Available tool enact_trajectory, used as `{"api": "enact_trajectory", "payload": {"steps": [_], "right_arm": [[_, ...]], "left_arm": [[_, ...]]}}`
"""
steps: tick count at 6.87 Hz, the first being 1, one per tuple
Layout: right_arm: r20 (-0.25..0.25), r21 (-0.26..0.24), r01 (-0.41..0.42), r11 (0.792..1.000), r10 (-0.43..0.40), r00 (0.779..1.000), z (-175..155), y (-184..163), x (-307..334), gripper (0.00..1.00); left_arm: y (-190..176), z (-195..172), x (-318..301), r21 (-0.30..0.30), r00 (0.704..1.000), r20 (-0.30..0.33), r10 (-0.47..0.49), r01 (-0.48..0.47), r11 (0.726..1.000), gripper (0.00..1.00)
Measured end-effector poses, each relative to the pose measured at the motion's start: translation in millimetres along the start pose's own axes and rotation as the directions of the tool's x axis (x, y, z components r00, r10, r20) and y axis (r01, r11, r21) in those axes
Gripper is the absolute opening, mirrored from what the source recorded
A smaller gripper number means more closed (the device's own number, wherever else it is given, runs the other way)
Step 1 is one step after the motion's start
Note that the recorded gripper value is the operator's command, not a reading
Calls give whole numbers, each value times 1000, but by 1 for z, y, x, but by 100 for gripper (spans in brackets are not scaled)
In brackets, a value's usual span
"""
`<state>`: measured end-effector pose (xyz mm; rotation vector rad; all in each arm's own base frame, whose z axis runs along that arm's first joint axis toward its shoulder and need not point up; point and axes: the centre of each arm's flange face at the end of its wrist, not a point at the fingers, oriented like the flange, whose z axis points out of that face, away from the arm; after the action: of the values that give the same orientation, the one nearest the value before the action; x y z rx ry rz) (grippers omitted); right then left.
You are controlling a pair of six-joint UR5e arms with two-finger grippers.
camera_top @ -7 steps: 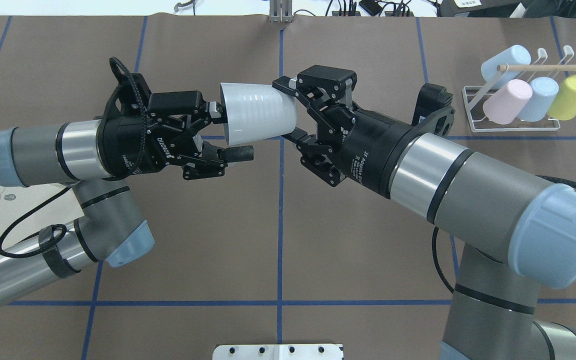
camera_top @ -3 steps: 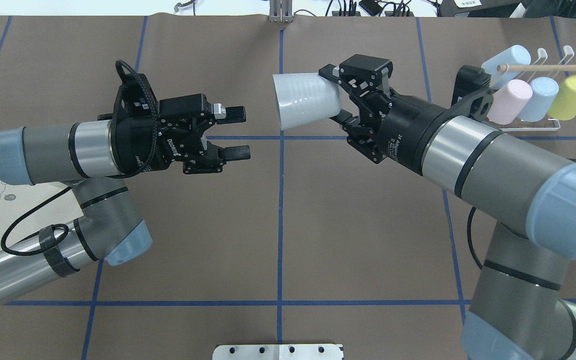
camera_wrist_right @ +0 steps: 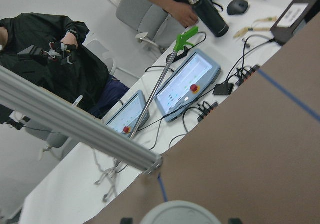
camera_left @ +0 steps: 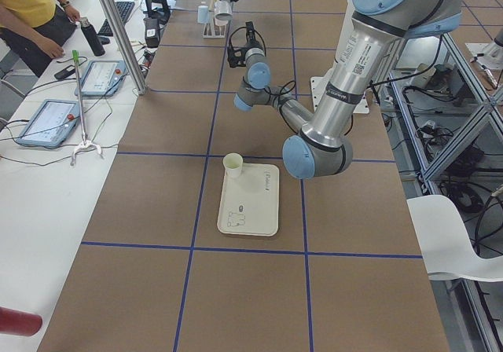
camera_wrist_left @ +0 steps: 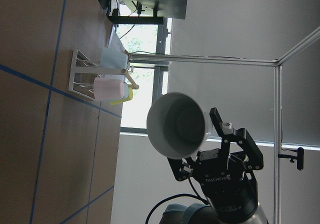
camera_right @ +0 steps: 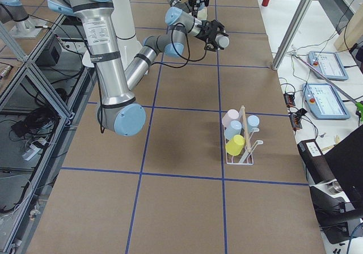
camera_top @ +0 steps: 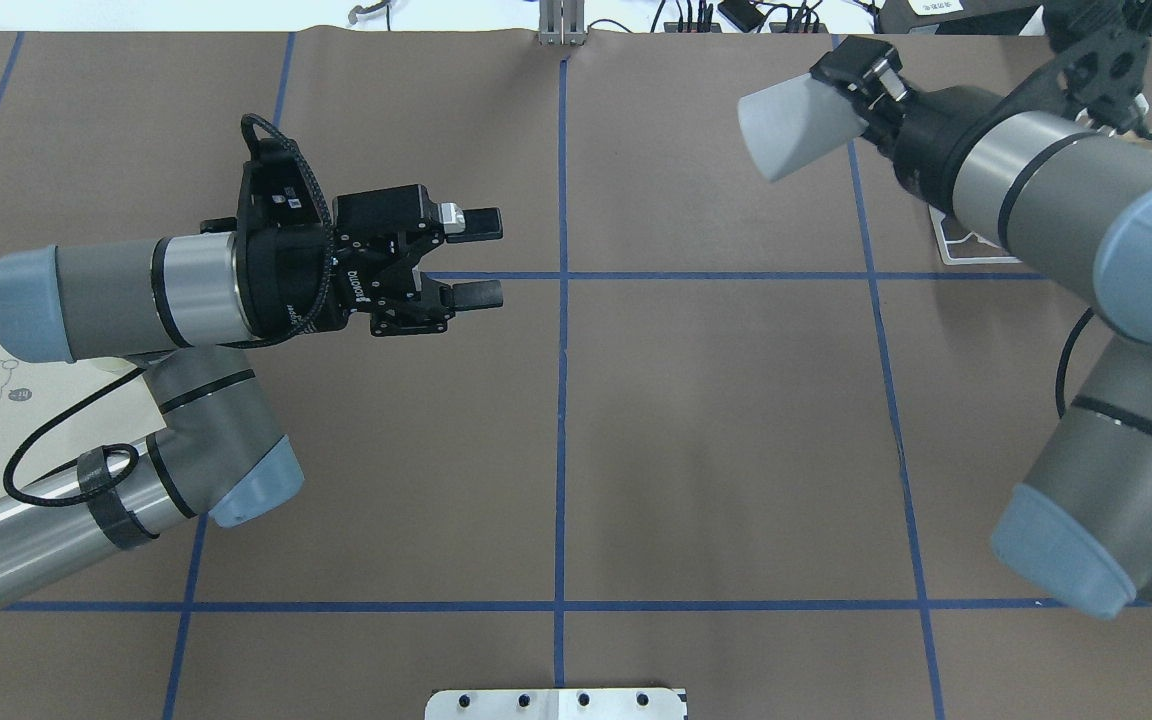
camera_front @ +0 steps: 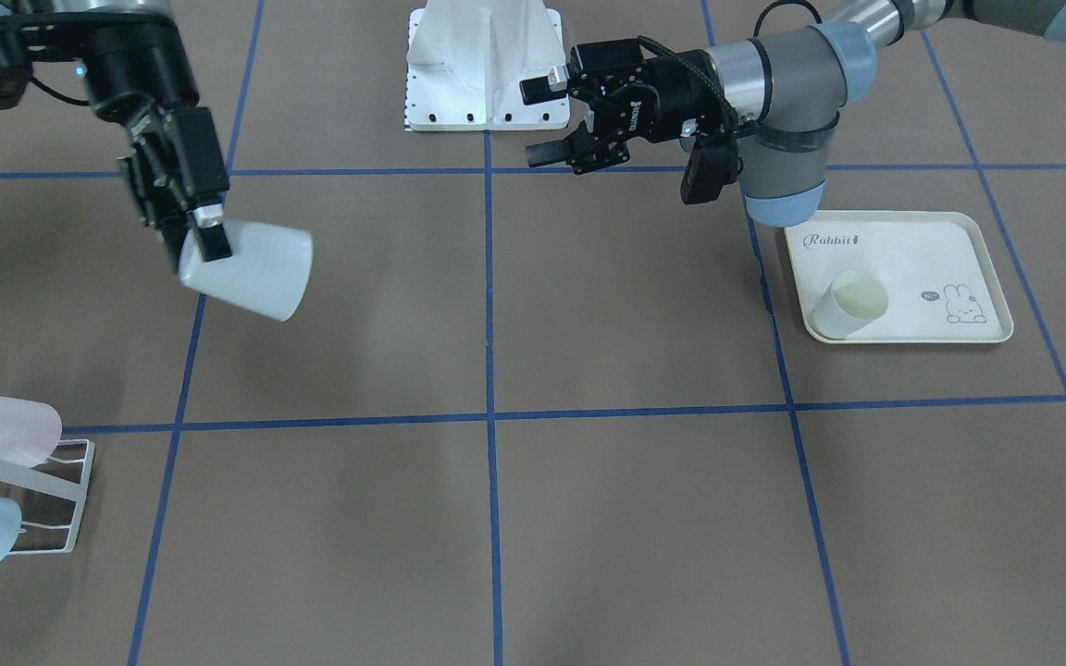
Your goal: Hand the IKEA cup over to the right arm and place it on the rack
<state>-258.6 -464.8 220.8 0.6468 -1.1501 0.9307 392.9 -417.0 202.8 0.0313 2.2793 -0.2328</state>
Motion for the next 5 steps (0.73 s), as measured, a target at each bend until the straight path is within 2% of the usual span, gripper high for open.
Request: {"api": "enact_trajectory", "payload": {"steps": [1, 2, 3, 4, 5], "right_arm": [[-114, 85, 99, 991, -89, 989, 34, -47, 23, 0], [-218, 126, 167, 978, -137, 966, 64, -102, 47, 0], [-300, 131, 213, 968, -166, 939, 85, -155, 70, 0], [-356, 123, 255, 959, -198, 913, 108, -192, 95, 0], [-389, 106, 307, 946, -244, 888, 131, -212, 123, 0]], "left_arm": [[-1, 0, -1, 4, 1000, 5, -1, 1, 1000, 100], [-2, 1, -2, 9, 1000, 8, -3, 3, 1000, 100], [-2, 2, -3, 19, 1000, 11, -6, 6, 1000, 100], [-4, 6, -2, 35, 1000, 15, -11, 10, 999, 100], [-4, 9, -2, 45, 1000, 20, -14, 13, 999, 100]]}}
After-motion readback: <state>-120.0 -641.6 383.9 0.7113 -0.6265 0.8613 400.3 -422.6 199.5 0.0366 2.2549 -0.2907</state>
